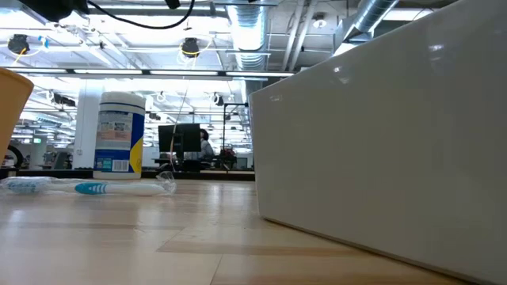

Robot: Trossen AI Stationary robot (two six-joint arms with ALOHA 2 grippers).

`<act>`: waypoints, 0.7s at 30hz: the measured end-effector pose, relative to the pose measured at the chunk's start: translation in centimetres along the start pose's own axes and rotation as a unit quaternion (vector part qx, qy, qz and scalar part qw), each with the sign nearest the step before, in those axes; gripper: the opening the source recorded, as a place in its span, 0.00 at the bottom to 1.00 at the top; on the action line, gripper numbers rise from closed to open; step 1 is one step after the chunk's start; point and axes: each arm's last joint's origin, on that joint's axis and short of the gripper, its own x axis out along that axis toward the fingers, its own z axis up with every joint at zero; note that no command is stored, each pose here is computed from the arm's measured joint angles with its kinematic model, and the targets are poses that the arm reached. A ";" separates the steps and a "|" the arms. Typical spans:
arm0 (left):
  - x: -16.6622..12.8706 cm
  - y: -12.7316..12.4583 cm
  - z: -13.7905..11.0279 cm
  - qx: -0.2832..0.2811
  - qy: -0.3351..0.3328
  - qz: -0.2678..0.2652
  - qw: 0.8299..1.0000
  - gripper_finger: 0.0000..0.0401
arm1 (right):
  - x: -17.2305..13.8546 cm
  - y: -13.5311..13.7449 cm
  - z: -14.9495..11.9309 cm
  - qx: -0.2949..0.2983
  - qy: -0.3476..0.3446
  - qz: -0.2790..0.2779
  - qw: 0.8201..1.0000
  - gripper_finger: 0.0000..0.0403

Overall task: Pick & Place Travel size toiletries
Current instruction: Put the red toothbrush into the gray bin

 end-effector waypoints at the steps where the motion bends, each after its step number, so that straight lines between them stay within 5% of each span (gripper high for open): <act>1: 0.1 0.0 -0.1 0.000 -0.002 0.001 1.000 0.06 | 0.0 -0.1 0.0 0.001 0.000 -0.001 1.000 0.62; 8: 0.2 0.1 -0.2 -0.002 -0.010 0.002 1.000 0.06 | 0.1 -0.3 0.0 0.003 0.001 -0.004 1.000 0.44; 15: 0.5 0.3 -0.7 -0.016 -0.006 0.003 1.000 0.06 | 0.1 -0.1 -0.1 0.004 0.012 0.019 1.000 0.06; 21: 0.5 0.3 -0.9 -0.035 -0.001 0.005 0.999 0.09 | 0.1 -0.2 -0.1 0.029 0.013 0.015 0.999 0.05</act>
